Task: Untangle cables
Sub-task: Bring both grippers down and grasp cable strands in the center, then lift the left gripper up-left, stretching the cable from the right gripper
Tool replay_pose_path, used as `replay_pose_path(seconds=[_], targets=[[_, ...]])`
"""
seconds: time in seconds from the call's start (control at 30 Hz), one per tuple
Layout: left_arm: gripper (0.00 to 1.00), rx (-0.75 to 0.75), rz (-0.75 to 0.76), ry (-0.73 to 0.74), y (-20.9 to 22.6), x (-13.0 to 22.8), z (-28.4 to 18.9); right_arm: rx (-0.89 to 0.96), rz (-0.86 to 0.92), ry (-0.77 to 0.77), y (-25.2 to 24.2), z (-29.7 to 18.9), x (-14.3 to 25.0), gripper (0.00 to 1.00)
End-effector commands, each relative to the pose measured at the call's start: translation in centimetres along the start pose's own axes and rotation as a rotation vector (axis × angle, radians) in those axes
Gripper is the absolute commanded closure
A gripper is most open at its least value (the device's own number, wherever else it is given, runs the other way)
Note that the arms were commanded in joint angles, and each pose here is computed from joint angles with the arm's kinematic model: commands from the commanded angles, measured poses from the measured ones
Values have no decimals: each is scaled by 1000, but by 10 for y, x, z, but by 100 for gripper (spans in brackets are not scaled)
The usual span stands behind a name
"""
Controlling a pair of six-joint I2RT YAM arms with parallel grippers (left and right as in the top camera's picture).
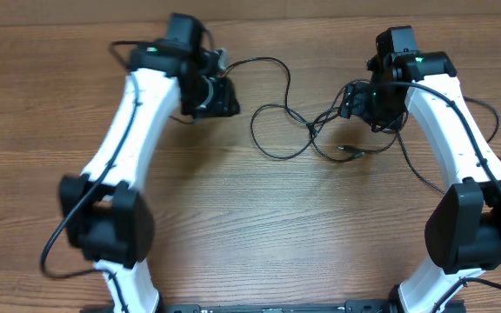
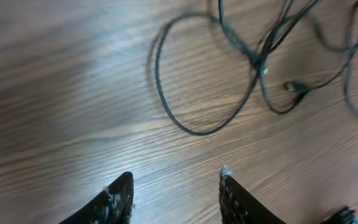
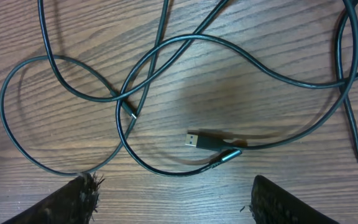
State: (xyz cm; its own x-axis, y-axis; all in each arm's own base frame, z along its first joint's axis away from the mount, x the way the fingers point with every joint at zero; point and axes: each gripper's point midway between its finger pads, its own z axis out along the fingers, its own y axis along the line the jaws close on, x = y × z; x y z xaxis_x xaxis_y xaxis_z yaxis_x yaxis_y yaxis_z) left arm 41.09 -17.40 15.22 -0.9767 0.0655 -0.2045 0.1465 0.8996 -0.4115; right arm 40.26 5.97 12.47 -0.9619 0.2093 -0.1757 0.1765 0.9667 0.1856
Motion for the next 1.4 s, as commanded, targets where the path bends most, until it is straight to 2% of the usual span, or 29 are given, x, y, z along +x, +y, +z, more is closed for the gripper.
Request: replay_pose_path(seconds=[0.0,0.13,0.5,0.73,0.8,0.87,0.9,0.97,1.17,1.37], targets=[[55,-7,-5,74,-1,7,45,-3,2,11,0,0,3,23],[49,-10,-50,96,-1,6,76,-2,2,13,-1,0,3,22],[49,-72,-249,165,24,15,138,3,5,28,-2,0,7,22],[53,-63,-243,192,18,22,159,3,5,28,-2,0,7,22],[59,-58,-218,190,9,23,163,3,5,28,-2,0,7,22],[74,-55,-202,191,2,25,165,2,5,28,-2,0,7,22],[85,-54,-197,192,0,26,166,3,5,29,-2,0,7,22],[96,-53,-188,196,-4,28,167,4,6,32,-2,0,8,22],[96,-84,-177,211,5,28,147,7,3,42,-3,0,10,21],[96,-88,-153,120,16,2,54,4,2,34,-2,0,8,21]])
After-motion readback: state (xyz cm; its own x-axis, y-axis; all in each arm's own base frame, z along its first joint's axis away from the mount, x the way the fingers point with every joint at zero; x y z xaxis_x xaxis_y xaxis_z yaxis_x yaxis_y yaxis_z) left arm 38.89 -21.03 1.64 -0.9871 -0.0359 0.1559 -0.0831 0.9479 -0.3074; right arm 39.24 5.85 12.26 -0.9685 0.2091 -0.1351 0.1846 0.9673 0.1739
